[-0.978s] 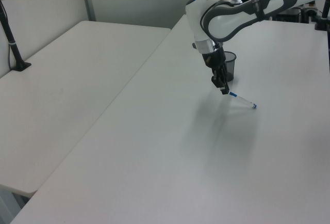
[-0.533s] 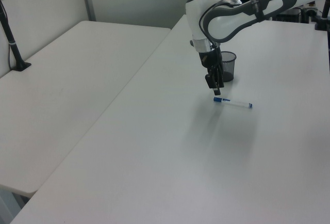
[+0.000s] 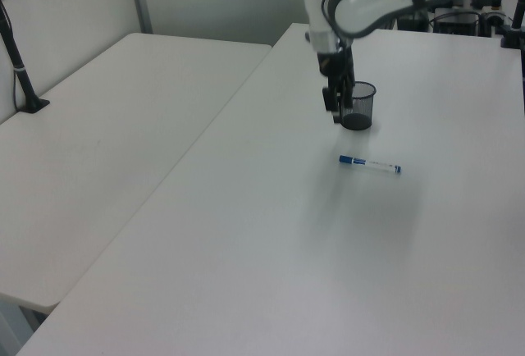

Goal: Remove the marker

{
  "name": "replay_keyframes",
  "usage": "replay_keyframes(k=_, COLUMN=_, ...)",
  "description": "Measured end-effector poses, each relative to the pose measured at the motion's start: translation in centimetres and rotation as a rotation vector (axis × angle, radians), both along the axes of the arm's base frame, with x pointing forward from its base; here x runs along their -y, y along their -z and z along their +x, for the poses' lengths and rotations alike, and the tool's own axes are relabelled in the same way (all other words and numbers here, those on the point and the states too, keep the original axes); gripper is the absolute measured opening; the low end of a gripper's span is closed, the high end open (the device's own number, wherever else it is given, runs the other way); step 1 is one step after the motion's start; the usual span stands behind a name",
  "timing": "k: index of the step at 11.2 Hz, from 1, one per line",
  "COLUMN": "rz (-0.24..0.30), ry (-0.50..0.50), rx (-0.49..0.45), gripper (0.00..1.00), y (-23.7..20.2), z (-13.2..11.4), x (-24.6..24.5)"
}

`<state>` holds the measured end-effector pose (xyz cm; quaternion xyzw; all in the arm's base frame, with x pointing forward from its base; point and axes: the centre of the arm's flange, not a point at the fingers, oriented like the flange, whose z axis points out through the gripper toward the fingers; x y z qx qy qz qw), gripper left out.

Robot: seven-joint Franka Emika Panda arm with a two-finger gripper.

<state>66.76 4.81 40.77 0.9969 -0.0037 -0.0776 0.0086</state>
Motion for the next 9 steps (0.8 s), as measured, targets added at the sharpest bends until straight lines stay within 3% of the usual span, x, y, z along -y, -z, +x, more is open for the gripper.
replay_keyframes(k=1, rz=0.004, ry=0.034, rx=0.037, gripper=0.93, y=-2.5, z=-0.2, x=2.3)
replay_keyframes(k=2, rz=0.009, ry=0.069, rx=0.063, gripper=1.0, y=-4.8, z=-0.7, x=4.7)
replay_keyframes(k=6, rz=0.029, ry=0.148, rx=0.096, gripper=1.0, y=-12.1, z=-3.9, x=10.1)
replay_keyframes(k=9, rz=0.017, ry=0.158, rx=0.116, gripper=1.0, y=-13.7, z=-4.6, x=10.8)
